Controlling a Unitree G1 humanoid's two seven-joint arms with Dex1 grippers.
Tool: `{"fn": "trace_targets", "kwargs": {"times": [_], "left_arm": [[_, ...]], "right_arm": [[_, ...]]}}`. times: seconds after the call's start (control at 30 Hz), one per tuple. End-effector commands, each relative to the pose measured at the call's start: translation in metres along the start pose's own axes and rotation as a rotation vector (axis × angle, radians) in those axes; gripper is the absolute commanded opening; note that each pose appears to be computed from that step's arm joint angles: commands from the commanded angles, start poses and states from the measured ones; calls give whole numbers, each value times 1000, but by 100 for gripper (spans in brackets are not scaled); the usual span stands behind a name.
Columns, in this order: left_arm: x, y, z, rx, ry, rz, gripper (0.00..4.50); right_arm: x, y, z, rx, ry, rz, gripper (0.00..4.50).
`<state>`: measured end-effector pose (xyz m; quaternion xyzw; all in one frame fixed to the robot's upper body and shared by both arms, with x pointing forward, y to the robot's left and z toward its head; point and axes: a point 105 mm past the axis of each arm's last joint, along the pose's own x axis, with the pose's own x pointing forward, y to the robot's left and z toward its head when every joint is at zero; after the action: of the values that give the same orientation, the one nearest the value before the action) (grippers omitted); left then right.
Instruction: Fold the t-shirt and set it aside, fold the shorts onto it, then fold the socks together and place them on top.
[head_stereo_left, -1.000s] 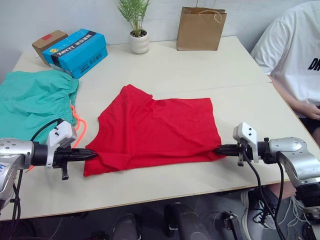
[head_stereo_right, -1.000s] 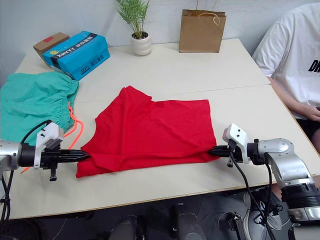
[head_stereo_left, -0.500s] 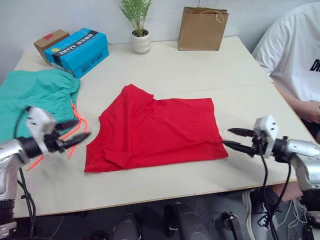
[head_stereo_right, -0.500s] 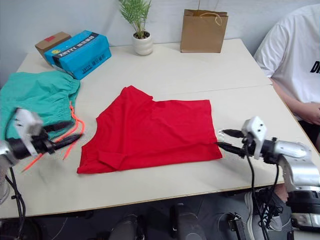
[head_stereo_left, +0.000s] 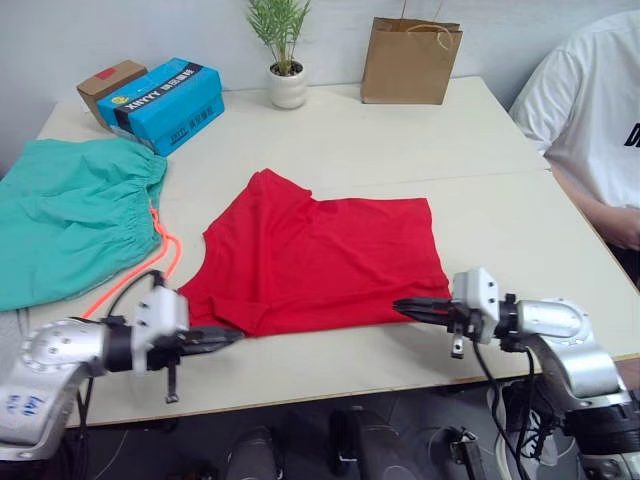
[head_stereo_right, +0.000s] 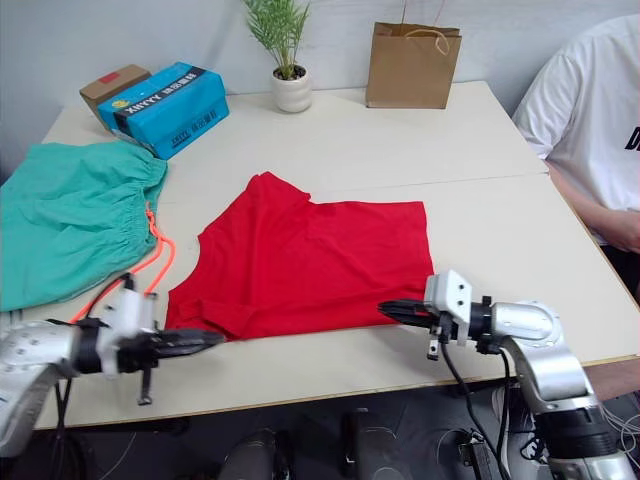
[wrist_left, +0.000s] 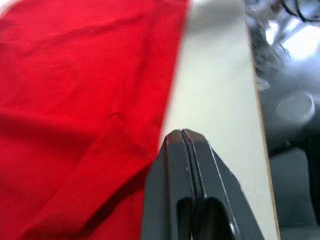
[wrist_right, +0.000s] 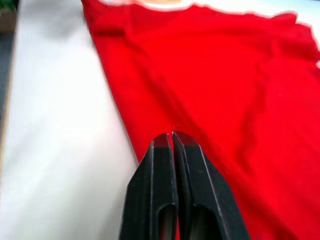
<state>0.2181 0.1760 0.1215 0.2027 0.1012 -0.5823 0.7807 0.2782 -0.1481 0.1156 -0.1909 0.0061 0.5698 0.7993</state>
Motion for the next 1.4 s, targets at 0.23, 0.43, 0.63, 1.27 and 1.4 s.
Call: {"fn": "trace_targets", "kwargs": {"times": [0.23,0.43,0.63,1.27,1.4], "left_arm": [[36,11,-9,103,-8,166,3],[34,29,-8,112,-11,280,3],[19,55,-18,106,36,350,3],[-69,54,18,-151,-183,353,3],[-51,40,3,-114,-76,317,3]], "right_arm": [[22,-5,-14,-40,33,-25,0],[25,-5,-18,-23,49,-29,0],[24,-6,-20,-3,49,-52,0],[39,-4,9,0,-94,-133,0],[58,7,18,7,-119,-108,0]]}}
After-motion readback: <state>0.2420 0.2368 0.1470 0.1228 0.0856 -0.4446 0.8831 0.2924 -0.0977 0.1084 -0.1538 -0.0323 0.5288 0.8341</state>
